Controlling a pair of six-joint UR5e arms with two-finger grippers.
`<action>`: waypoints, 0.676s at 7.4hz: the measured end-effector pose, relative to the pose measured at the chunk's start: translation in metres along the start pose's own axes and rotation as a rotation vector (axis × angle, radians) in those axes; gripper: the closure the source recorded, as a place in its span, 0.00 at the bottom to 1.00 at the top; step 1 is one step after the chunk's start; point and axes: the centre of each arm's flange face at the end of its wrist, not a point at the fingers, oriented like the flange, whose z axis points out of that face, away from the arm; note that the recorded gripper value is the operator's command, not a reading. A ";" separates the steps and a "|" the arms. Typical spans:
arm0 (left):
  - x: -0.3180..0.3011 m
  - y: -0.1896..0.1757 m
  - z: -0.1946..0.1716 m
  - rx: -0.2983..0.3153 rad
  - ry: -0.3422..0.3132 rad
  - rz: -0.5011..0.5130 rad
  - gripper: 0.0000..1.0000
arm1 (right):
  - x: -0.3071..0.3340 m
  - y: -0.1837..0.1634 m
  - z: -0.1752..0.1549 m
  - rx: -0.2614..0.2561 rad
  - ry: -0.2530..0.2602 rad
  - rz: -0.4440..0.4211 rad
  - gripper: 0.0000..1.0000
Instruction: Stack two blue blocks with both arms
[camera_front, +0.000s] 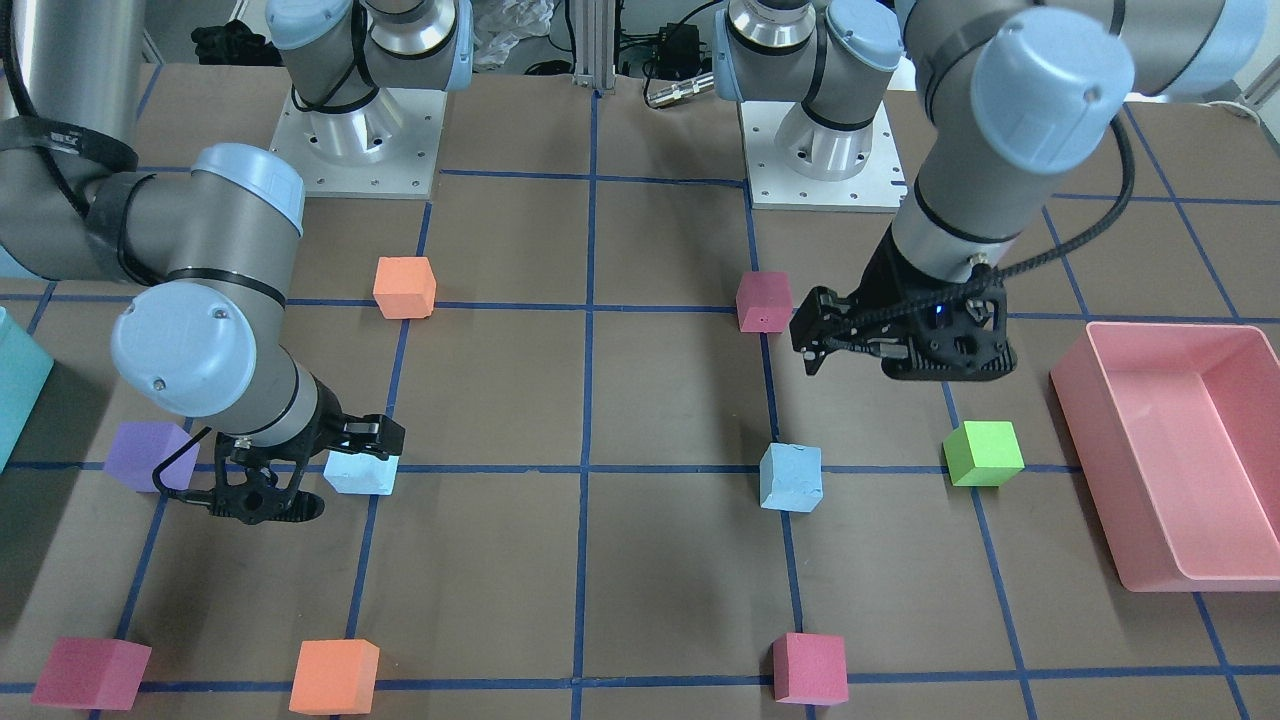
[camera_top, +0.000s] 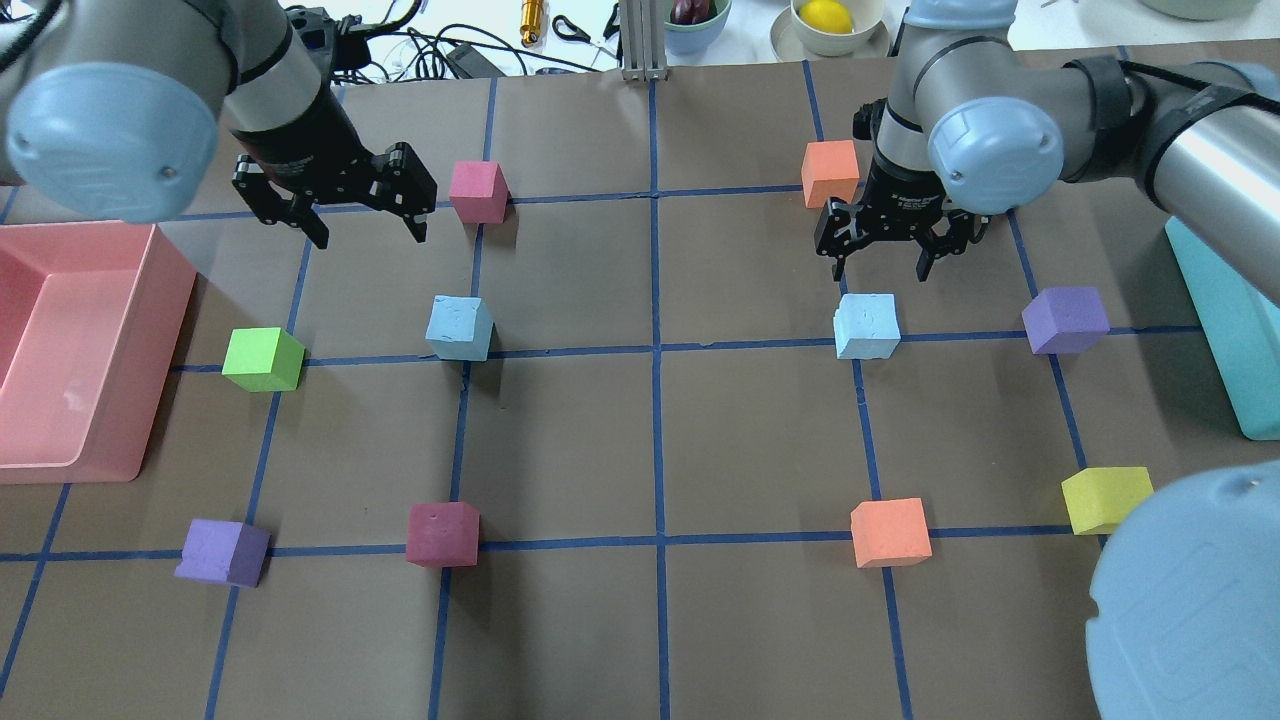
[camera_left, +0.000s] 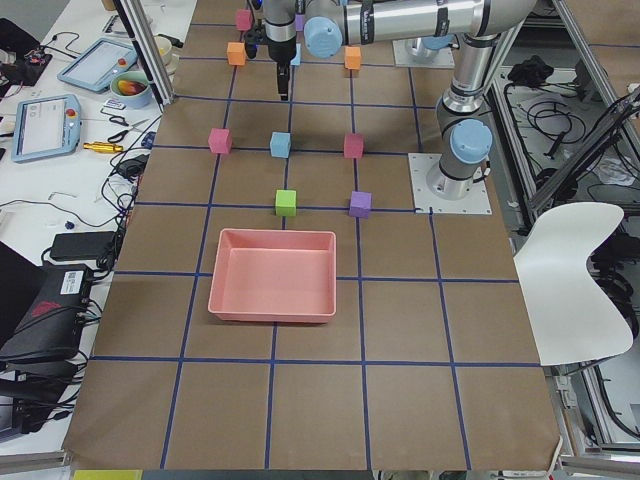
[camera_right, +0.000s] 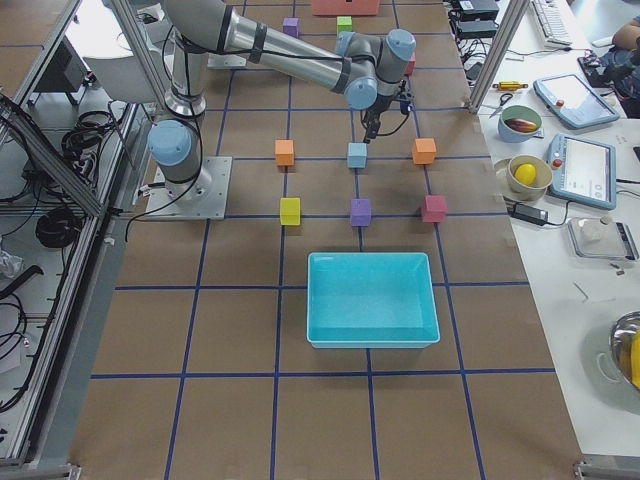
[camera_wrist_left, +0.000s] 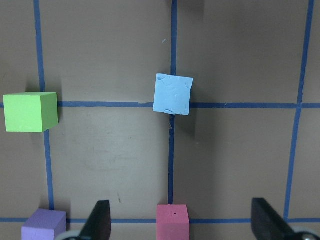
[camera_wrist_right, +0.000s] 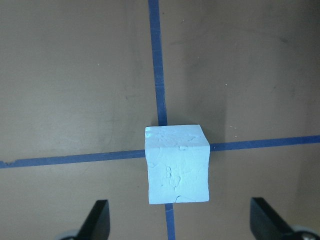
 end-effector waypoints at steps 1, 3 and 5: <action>0.000 -0.013 0.029 0.010 0.000 -0.004 0.00 | 0.000 -0.002 0.012 -0.012 0.003 -0.004 0.00; -0.002 -0.028 0.085 -0.047 -0.004 0.003 0.00 | 0.000 -0.001 0.035 -0.043 0.004 -0.005 0.00; -0.002 -0.036 0.124 -0.105 -0.002 0.001 0.00 | 0.000 0.002 0.059 -0.042 0.006 -0.003 0.22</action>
